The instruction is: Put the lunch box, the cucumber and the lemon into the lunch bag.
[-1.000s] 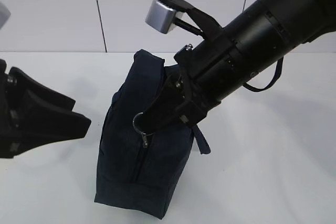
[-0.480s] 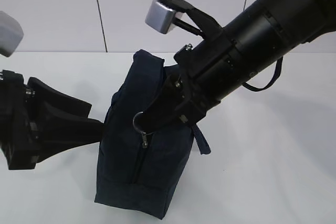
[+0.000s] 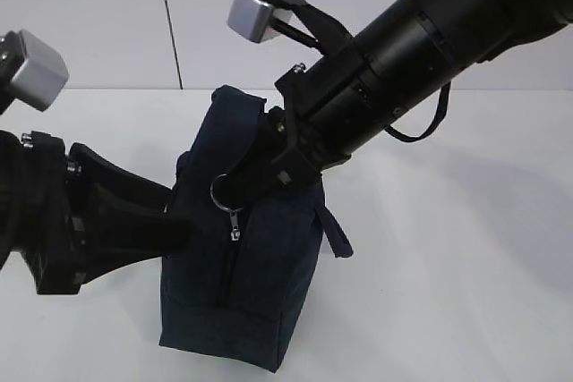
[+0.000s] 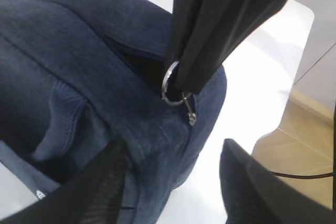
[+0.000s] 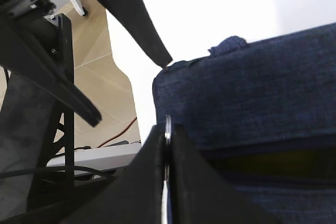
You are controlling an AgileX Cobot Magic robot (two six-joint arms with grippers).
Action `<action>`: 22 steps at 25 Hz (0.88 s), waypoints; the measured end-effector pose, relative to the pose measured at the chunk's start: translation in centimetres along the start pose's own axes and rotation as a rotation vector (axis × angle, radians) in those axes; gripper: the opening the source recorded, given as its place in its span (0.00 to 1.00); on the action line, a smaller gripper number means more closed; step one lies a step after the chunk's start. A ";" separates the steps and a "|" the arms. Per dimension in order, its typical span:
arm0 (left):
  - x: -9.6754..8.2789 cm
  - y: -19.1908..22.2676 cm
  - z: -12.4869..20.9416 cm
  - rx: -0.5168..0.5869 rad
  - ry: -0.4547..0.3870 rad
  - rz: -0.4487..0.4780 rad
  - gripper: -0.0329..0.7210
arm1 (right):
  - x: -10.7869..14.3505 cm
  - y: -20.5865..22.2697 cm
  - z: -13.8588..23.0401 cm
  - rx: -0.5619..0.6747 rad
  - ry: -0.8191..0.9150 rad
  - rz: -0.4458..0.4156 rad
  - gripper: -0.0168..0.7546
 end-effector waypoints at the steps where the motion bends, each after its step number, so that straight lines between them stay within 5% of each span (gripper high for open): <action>1: 0.1 0.2 0.1 0.003 -0.005 -0.001 0.58 | 0.0 0.0 0.0 0.001 0.001 -0.002 0.05; 11: 1.7 2.3 0.9 0.030 -0.065 -0.013 0.56 | 0.0 0.1 0.1 0.003 0.005 -0.010 0.05; 18: 1.9 2.5 0.9 0.028 -0.074 -0.016 0.12 | 0.0 0.1 0.0 0.000 0.006 -0.007 0.05; 22: 1.9 2.5 0.9 0.028 -0.074 -0.014 0.07 | 0.0 0.1 0.0 -0.001 0.006 -0.006 0.05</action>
Point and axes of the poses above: a point on each arm's last joint axis where the gripper is mounted, y pointing out along that axis toward the gripper, x along the wrist's bending axis when the last joint is at zero, z = x × y, the point moved 3 cm from there along y, pointing out along that axis toward the gripper, and after that the axes turned 5 degrees about -y, right-handed, at the moved point
